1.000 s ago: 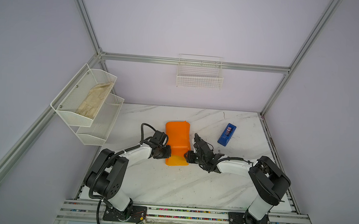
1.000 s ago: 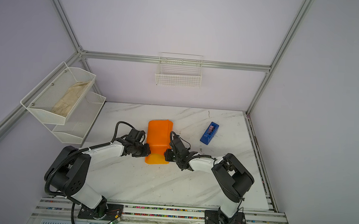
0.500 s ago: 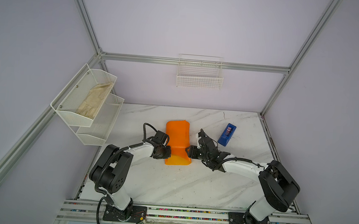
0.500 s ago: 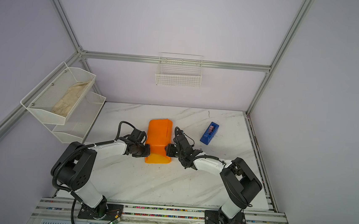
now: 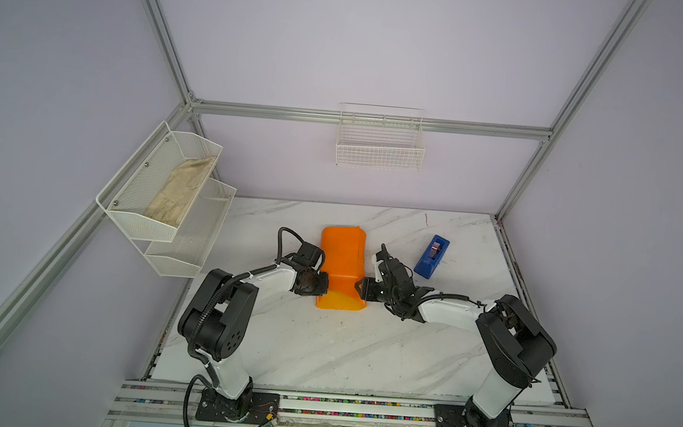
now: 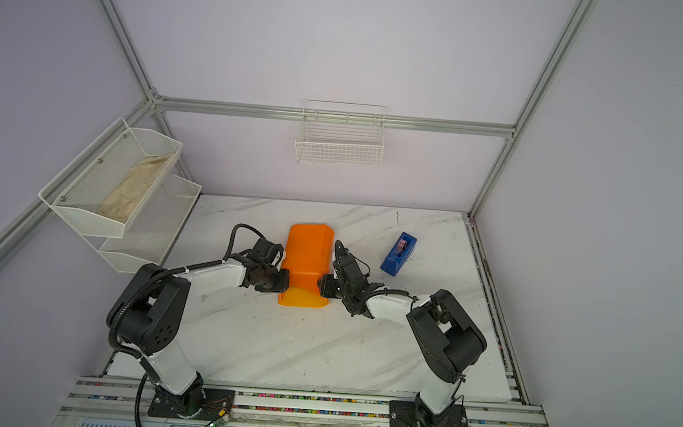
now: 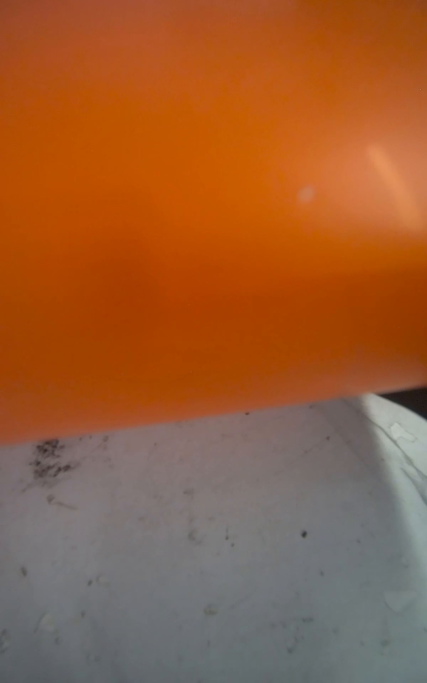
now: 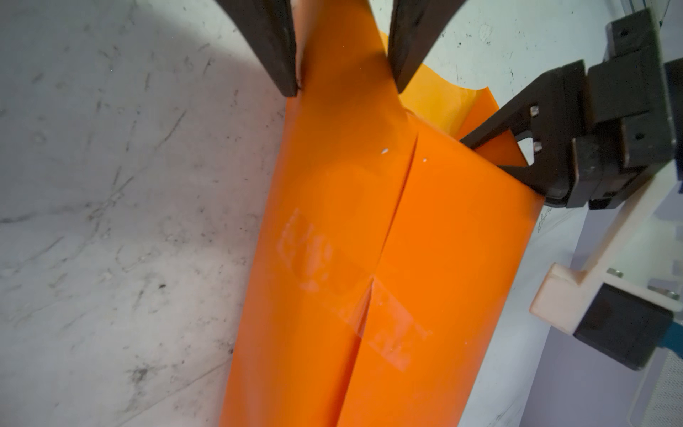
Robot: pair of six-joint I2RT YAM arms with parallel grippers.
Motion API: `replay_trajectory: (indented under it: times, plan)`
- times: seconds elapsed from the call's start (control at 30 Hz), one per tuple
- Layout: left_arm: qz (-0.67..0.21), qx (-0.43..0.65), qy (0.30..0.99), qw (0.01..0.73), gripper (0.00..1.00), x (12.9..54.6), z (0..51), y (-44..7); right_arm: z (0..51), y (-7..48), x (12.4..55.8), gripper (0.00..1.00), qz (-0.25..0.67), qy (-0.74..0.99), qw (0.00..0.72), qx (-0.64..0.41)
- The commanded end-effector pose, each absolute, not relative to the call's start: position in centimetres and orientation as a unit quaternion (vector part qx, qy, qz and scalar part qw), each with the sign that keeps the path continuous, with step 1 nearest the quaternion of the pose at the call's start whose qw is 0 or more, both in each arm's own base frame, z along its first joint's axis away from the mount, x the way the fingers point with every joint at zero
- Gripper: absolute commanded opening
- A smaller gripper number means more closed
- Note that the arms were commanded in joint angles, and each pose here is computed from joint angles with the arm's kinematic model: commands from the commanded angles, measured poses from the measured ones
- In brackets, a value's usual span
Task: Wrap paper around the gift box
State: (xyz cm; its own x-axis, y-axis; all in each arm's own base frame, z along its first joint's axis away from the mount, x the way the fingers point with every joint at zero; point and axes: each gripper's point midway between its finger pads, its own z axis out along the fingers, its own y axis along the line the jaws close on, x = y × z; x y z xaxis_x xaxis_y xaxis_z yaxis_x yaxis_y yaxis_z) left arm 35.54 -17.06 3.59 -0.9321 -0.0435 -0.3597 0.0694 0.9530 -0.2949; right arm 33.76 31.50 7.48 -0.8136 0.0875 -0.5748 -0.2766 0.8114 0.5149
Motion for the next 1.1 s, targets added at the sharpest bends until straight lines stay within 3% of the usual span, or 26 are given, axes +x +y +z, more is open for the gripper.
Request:
replay_trajectory:
  times: [0.0, 0.27, 0.43, 0.6, 0.77, 0.9, 1.07]
  plan:
    - [-0.173, 0.021, 0.958, 0.226, 0.16, 38.3, 6.8, -18.1, 8.2, 32.3, 35.0, 0.37, 0.310, 0.893, 0.321, -0.053]
    - [-0.181, 0.023, 0.958, 0.223, 0.20, 38.3, 6.7, -18.4, 7.0, 32.9, 35.6, 0.29, 0.313, 0.894, 0.317, -0.047]
    - [-0.184, 0.024, 0.956, 0.225, 0.25, 38.2, 6.9, -18.4, 6.8, 32.6, 36.2, 0.16, 0.298, 0.897, 0.324, -0.039]
    - [-0.188, 0.021, 0.956, 0.226, 0.16, 38.3, 6.8, -18.6, 6.3, 32.6, 36.2, 0.00, 0.293, 0.901, 0.318, -0.038]
    - [-0.182, 0.013, 0.955, 0.234, 0.00, 38.4, 7.2, -18.4, 5.9, 32.6, 36.2, 0.00, 0.285, 0.907, 0.309, -0.038]
    - [-0.176, 0.007, 0.955, 0.239, 0.00, 38.4, 7.5, -18.1, 6.6, 32.6, 36.1, 0.00, 0.284, 0.906, 0.310, -0.038]
    - [-0.174, 0.008, 0.956, 0.234, 0.00, 38.2, 7.1, -18.0, 8.1, 32.6, 35.5, 0.23, 0.286, 0.905, 0.313, -0.040]
